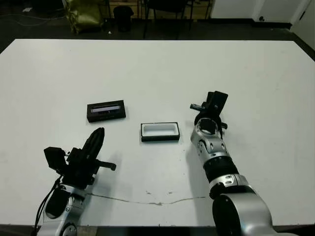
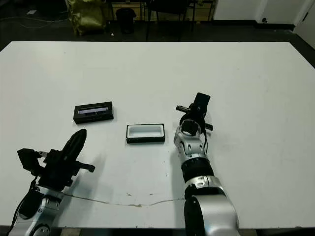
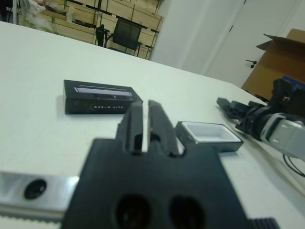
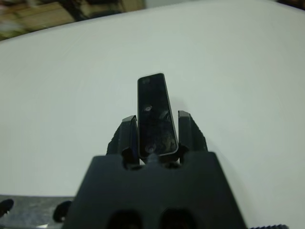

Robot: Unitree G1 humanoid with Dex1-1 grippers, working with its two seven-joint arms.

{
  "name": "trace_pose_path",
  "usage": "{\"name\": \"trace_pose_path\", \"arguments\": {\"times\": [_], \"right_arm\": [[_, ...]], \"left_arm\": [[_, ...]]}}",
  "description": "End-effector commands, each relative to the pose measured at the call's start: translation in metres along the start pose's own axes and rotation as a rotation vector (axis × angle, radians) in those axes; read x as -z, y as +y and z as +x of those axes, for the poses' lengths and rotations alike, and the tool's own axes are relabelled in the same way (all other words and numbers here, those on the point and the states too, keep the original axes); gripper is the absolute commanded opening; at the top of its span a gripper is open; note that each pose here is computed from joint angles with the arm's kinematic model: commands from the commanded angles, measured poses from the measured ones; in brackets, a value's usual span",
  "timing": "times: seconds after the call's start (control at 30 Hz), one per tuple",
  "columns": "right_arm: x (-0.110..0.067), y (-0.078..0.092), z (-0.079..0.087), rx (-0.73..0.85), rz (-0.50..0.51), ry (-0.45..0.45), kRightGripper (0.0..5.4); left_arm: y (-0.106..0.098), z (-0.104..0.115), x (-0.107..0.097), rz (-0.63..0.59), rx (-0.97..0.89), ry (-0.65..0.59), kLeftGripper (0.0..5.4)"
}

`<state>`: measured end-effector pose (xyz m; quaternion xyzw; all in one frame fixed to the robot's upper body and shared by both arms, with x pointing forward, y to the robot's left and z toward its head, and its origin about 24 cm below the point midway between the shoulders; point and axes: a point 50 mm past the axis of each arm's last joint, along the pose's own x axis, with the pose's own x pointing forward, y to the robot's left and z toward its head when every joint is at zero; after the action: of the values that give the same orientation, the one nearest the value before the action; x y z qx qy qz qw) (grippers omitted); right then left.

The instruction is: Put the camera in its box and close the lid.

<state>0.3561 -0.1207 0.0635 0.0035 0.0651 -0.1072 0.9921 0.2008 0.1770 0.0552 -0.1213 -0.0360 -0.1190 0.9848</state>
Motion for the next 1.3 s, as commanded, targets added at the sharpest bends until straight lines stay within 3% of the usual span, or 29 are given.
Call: {"name": "trace_pose_path", "arguments": {"times": [0.03, 0.27, 0.47, 0.9, 1.17, 1.3], "right_arm": [[-0.018, -0.013, -0.003, -0.072, -0.029, -0.066, 0.66], [-0.06, -0.016, -0.023, -0.338, -0.022, -0.169, 0.66], [-0.076, -0.016, -0.035, -0.556, -0.112, -0.198, 0.65], [-0.078, -0.018, -0.03, -1.124, -0.28, -0.151, 0.65], [-0.077, -0.018, -0.03, -1.31, -0.404, -0.13, 0.65], [-0.076, -0.018, -0.029, -1.4, -0.443, -0.049, 0.65]], "left_arm": [[0.002, -0.002, 0.004, 0.0, -0.009, 0.026, 0.0], [0.002, -0.001, 0.005, 0.011, -0.002, 0.024, 0.0], [0.001, -0.001, 0.004, 0.005, -0.007, 0.031, 0.0], [0.002, -0.004, 0.005, 0.003, -0.013, 0.017, 0.0], [0.002, -0.007, 0.005, -0.01, -0.032, 0.031, 0.0], [0.003, -0.007, 0.005, -0.023, -0.03, 0.042, 0.0]]}}
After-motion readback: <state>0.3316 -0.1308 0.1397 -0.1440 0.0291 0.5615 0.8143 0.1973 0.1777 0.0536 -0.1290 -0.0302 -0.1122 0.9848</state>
